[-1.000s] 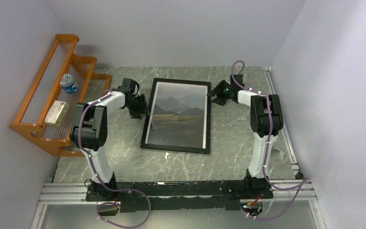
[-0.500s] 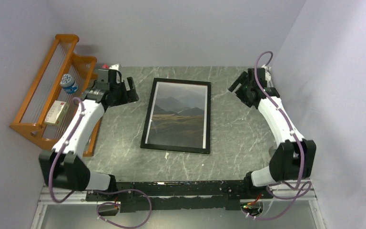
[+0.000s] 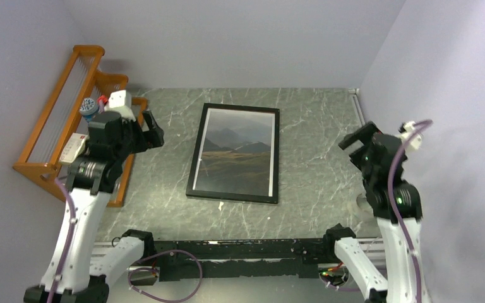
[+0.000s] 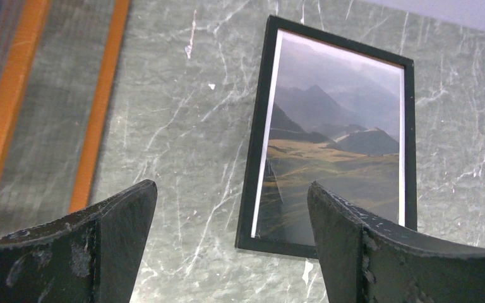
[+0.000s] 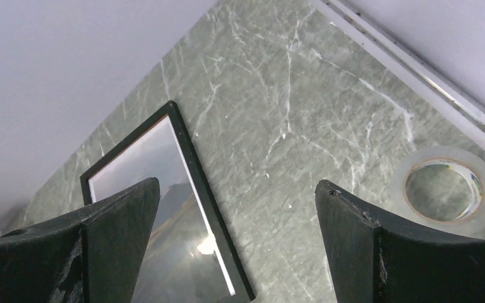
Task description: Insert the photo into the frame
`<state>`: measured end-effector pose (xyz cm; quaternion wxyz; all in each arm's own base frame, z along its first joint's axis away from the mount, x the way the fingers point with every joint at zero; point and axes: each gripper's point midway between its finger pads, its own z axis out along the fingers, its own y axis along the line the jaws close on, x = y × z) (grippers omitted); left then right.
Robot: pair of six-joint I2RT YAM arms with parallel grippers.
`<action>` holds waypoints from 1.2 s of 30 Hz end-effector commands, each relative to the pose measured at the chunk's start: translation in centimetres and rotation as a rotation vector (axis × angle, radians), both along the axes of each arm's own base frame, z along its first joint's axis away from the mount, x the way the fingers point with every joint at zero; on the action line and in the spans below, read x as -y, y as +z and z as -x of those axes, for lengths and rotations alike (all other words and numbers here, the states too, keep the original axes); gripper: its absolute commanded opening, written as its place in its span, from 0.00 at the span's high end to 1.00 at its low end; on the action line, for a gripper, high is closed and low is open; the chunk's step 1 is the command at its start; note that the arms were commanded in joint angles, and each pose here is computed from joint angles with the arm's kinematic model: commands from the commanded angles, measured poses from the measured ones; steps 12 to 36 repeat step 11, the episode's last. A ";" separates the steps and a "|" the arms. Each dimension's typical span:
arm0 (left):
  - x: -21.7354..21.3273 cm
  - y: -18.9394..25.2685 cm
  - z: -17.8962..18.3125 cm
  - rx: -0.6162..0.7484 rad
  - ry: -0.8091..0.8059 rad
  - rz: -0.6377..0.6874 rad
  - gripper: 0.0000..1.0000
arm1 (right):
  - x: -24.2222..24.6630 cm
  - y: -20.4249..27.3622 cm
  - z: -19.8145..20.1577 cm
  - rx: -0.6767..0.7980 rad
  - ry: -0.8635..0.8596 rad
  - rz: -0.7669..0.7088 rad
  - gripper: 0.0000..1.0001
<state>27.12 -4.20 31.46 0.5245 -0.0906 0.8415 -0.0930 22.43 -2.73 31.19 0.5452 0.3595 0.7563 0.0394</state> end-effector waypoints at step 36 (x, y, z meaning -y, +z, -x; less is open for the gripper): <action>-1.5 2.6 7.5 0.085 0.031 0.023 0.06 | 0.4 1.8 4.3 0.032 0.086 0.127 0.01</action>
